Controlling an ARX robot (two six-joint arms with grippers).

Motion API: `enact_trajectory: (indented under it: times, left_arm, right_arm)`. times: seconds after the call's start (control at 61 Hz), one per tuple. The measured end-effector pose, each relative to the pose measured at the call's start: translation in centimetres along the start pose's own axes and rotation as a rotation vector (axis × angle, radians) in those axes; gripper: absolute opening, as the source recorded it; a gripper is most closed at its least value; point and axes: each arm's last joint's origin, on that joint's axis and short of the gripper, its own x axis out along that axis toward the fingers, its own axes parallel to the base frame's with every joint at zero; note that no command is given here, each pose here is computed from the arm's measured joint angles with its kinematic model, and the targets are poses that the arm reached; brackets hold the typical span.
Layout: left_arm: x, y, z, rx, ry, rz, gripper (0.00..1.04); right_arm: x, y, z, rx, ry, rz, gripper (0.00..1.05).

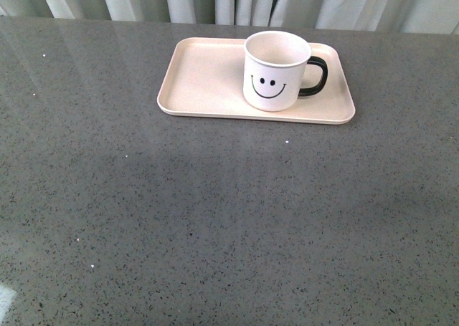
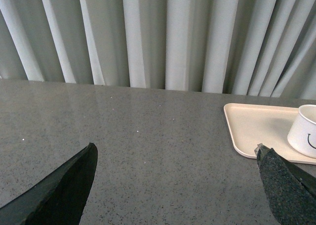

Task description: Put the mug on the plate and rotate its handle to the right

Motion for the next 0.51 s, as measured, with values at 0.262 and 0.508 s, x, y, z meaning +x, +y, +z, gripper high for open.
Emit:
enact_trajectory:
  times: [0.262,0.508]
  left_arm:
    - [0.0,0.0,0.0,0.000,0.000,0.000,0.96]
    - [0.0,0.0,0.0,0.000,0.000,0.000,0.96]
  right_arm:
    - [-1.2,0.0,-0.4,0.000,0.026,0.000,0.02]
    - [-1.4,0.0,-0.3,0.000,0.005,0.000,0.05]
